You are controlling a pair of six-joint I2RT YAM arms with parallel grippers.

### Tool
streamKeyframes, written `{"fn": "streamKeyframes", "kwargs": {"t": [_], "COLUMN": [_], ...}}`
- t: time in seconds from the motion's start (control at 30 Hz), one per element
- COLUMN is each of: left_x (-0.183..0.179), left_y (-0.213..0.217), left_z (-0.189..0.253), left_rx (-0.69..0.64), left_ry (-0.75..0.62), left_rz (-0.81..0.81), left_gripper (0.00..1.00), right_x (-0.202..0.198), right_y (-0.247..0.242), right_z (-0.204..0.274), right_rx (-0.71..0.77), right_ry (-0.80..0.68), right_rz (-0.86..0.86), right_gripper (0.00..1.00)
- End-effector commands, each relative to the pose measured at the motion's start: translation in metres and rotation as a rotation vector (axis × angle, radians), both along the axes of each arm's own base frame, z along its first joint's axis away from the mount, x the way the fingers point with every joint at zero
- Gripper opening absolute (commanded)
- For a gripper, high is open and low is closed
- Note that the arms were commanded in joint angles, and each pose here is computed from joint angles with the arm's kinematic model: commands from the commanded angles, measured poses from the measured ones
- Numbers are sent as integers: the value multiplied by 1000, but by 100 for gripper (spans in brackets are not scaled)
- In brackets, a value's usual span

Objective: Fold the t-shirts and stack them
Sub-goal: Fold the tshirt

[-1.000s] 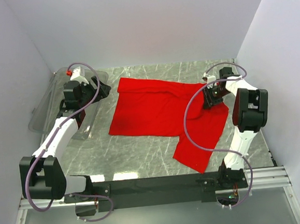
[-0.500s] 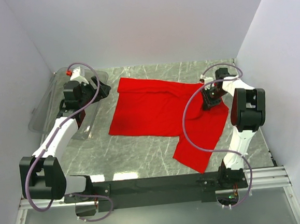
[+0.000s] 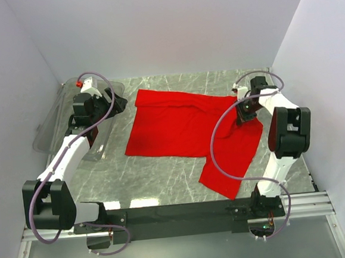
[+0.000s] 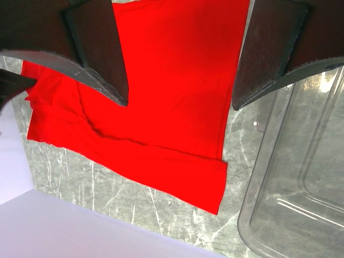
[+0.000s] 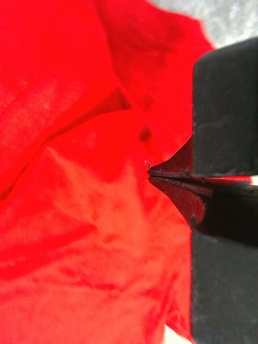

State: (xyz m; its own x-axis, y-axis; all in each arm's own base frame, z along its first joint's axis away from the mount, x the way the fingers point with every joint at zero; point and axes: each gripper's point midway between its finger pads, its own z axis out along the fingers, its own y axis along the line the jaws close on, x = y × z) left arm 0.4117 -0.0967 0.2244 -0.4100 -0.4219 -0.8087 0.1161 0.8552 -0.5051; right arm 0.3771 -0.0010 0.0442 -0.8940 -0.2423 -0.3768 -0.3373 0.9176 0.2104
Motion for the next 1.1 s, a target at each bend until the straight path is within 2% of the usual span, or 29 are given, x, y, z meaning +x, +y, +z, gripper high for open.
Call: {"fn": "streamKeyframes", "kwargs": {"t": [0.0,0.47,0.7,0.8,0.83,0.93,1.0,1.07], "left_x": [2,0,0,0,0,0,1,1], "left_y": [1,3,2,2,2,3,4,4], "left_z": [13,11,13,12,11,12,13,11], "left_rx": [-13,-18,-19,-23,-23,-16,-11,-11], "left_ry": [-51,-55,-59,-58,-54,-56,-59,-56], "left_rz": [-4,-4,-7,-11,-11,-8,-5,-5], "left_gripper": [83,83,83,83,83,83,83,83], "right_x": [-8,-84,-85,-71,-69,-67,-63,-56], "right_y": [2,0,-5,-22,-23,-23,-22,-20], "right_z": [33,12,19,24,26,36,52,71], "right_rx": [28,1,16,-22,-23,-21,-30,-39], "right_ry": [-53,104,106,67,58,37,-37,-126], "right_rz": [-21,-32,-111,-181,-182,-99,-21,53], "right_gripper": [0,0,0,10,21,26,34,37]}}
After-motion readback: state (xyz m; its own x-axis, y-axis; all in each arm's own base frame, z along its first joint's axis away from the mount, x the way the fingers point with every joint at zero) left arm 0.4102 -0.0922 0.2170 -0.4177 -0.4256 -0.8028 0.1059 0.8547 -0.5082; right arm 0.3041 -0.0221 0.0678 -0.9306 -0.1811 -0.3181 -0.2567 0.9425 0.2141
